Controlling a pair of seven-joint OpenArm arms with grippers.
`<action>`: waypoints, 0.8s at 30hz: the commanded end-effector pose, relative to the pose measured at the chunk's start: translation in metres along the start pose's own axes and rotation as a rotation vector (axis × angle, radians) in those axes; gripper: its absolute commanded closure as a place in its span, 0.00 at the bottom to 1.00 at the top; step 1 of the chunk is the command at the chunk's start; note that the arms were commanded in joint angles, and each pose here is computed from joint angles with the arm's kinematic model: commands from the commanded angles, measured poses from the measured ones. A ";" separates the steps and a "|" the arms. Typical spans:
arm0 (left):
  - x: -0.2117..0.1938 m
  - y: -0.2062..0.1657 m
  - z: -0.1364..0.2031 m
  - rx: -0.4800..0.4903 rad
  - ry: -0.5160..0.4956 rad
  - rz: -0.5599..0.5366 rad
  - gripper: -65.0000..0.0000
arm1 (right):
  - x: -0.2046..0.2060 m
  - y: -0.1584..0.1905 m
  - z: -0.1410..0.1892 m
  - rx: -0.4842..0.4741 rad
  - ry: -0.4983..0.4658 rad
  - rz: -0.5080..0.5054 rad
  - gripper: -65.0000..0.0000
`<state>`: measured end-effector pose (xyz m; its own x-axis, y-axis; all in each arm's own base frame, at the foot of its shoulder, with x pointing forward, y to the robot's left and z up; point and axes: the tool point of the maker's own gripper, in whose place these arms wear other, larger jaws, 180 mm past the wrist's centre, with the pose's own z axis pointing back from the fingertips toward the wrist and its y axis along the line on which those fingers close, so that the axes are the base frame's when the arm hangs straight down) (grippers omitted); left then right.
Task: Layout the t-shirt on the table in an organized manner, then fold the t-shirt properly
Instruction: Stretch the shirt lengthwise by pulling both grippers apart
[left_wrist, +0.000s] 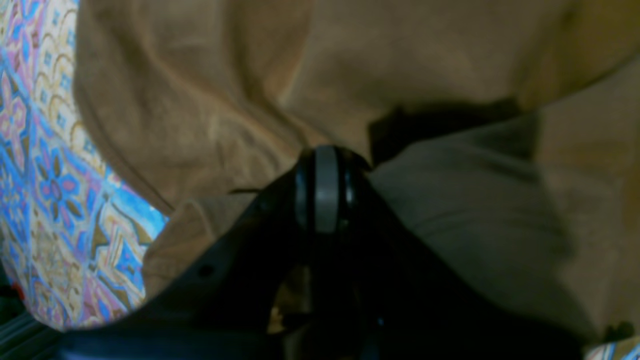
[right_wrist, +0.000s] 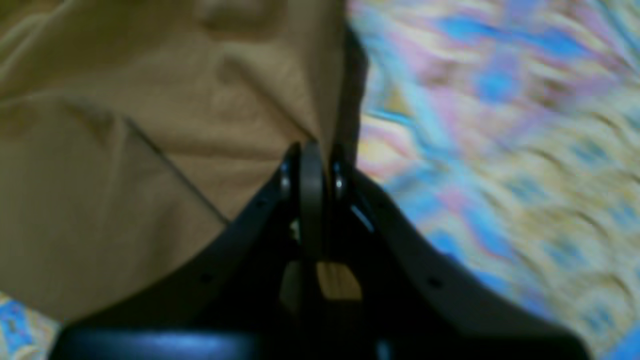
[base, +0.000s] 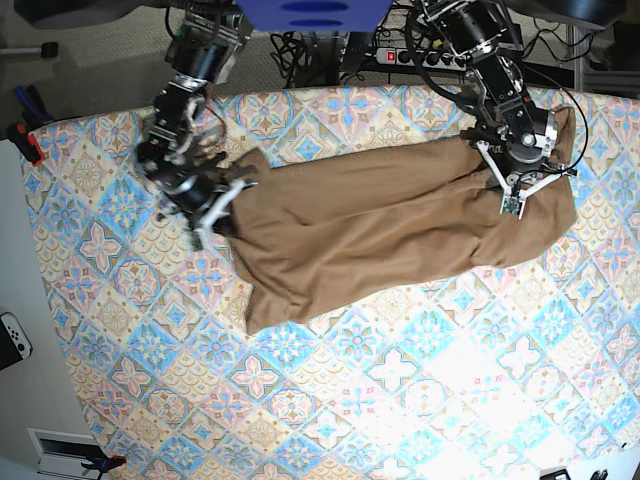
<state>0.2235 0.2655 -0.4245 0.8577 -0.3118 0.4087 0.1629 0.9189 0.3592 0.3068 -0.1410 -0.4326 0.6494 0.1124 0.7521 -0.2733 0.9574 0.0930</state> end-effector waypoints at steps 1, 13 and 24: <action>0.005 -0.002 0.002 -0.011 -0.018 -0.001 1.00 | -0.013 -0.015 0.004 -0.056 0.075 0.015 1.00; 0.040 -0.007 0.032 0.032 -0.128 0.053 1.00 | -0.033 -0.088 0.040 -0.221 0.101 -0.039 1.00; 0.063 0.001 0.050 0.071 -0.199 0.025 1.00 | -0.056 -0.117 0.063 -0.316 0.109 -0.142 1.00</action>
<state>0.2497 0.2318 -0.3655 0.7612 -0.3392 0.5528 0.1236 0.9126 0.3897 0.2728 -0.2632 -0.4325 0.6719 -0.0372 0.7397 0.0256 0.9993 0.0270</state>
